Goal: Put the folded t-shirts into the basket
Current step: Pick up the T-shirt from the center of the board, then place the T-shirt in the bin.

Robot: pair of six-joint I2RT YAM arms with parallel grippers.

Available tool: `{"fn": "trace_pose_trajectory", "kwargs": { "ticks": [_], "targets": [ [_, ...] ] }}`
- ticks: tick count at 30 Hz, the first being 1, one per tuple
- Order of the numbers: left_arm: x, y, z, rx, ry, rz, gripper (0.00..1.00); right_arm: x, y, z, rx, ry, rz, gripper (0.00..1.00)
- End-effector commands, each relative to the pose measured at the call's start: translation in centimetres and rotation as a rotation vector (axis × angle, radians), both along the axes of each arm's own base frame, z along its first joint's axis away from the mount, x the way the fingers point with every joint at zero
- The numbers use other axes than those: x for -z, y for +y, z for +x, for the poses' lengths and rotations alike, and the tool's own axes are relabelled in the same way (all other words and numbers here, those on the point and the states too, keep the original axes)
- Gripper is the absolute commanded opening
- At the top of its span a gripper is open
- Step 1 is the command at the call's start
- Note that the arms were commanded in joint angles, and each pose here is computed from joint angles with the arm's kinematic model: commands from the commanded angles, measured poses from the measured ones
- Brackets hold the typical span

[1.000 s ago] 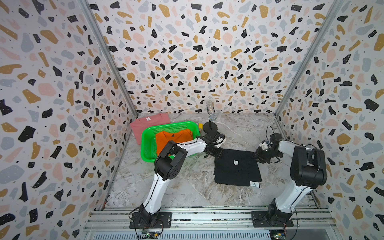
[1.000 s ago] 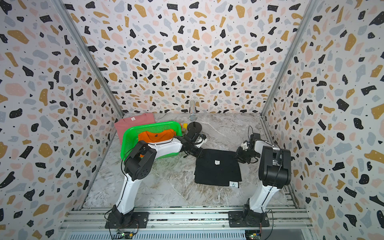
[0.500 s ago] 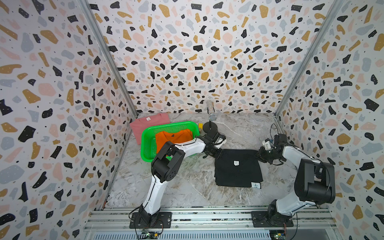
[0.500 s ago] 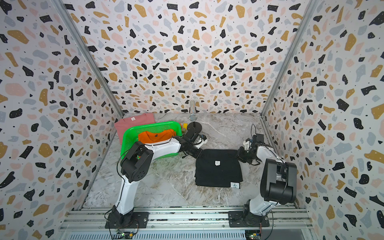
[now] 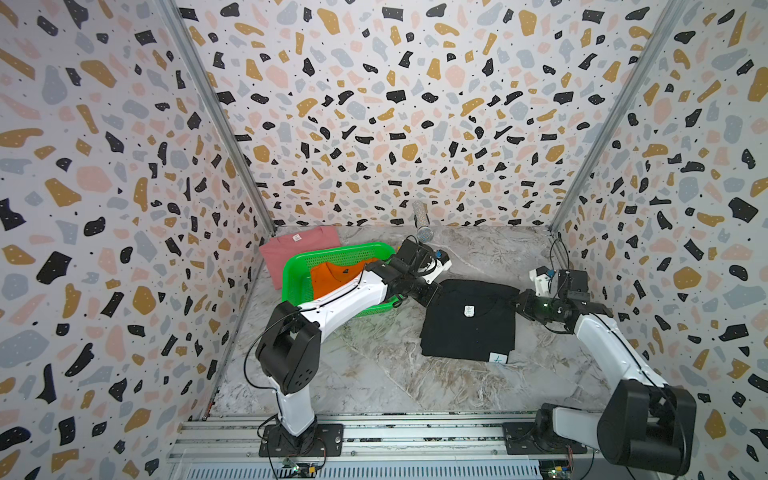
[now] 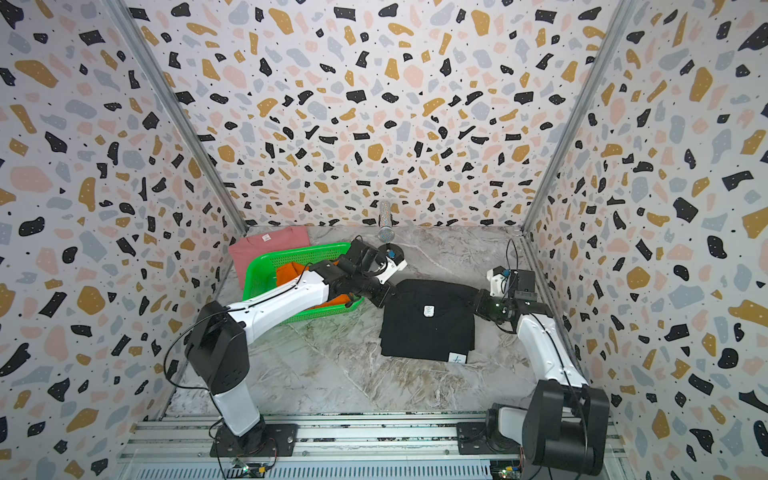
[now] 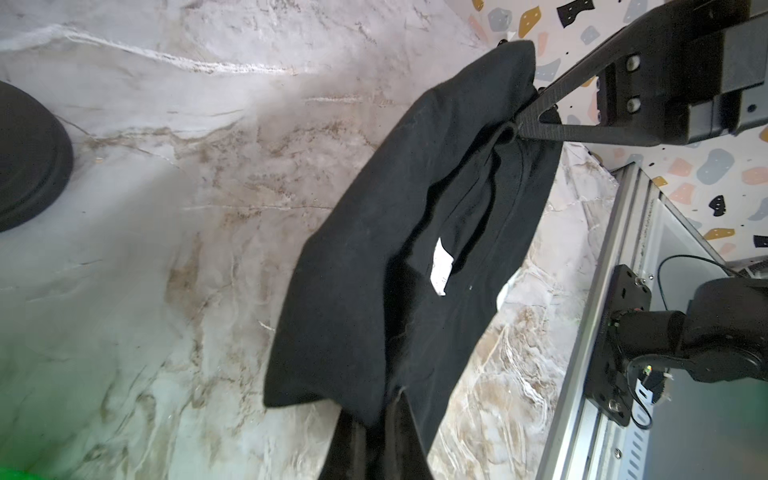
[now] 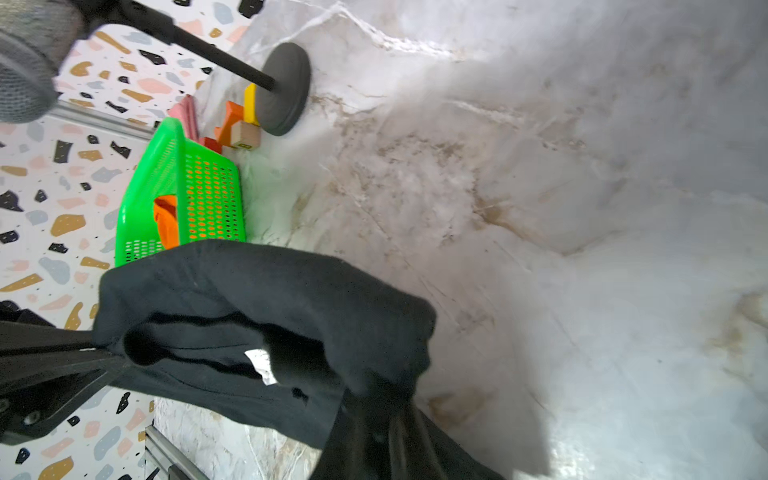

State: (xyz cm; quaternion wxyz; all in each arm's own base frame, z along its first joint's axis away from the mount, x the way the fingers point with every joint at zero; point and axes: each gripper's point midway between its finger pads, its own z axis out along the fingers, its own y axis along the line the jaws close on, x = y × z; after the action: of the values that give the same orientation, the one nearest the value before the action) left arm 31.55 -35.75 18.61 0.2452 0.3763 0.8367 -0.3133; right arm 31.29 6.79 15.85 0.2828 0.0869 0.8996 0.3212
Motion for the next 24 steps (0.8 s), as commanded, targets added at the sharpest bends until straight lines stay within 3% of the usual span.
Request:
{"fn": "trace_pose_trajectory", "kwargs": {
  "ticks": [1,7,13,24],
  "targets": [
    [-1.4,2.6,-1.1,0.004,0.017,0.024,0.0,-3.1,1.6,-0.7,-0.033,-0.053,0.021,0.0],
    [-4.4,8.5,0.0,-0.101,-0.008,0.027,0.0,-7.0,5.4,-0.7,-0.129,-0.148,0.052,0.0],
    [-7.1,13.6,-0.9,-0.153,-0.027,0.018,0.0,-9.9,10.8,0.2,-0.248,-0.215,0.062,0.0],
    [-8.8,23.2,-1.1,-0.366,-0.106,0.104,0.0,-14.1,22.6,2.7,-0.457,-0.337,0.07,0.0]
  ]
}}
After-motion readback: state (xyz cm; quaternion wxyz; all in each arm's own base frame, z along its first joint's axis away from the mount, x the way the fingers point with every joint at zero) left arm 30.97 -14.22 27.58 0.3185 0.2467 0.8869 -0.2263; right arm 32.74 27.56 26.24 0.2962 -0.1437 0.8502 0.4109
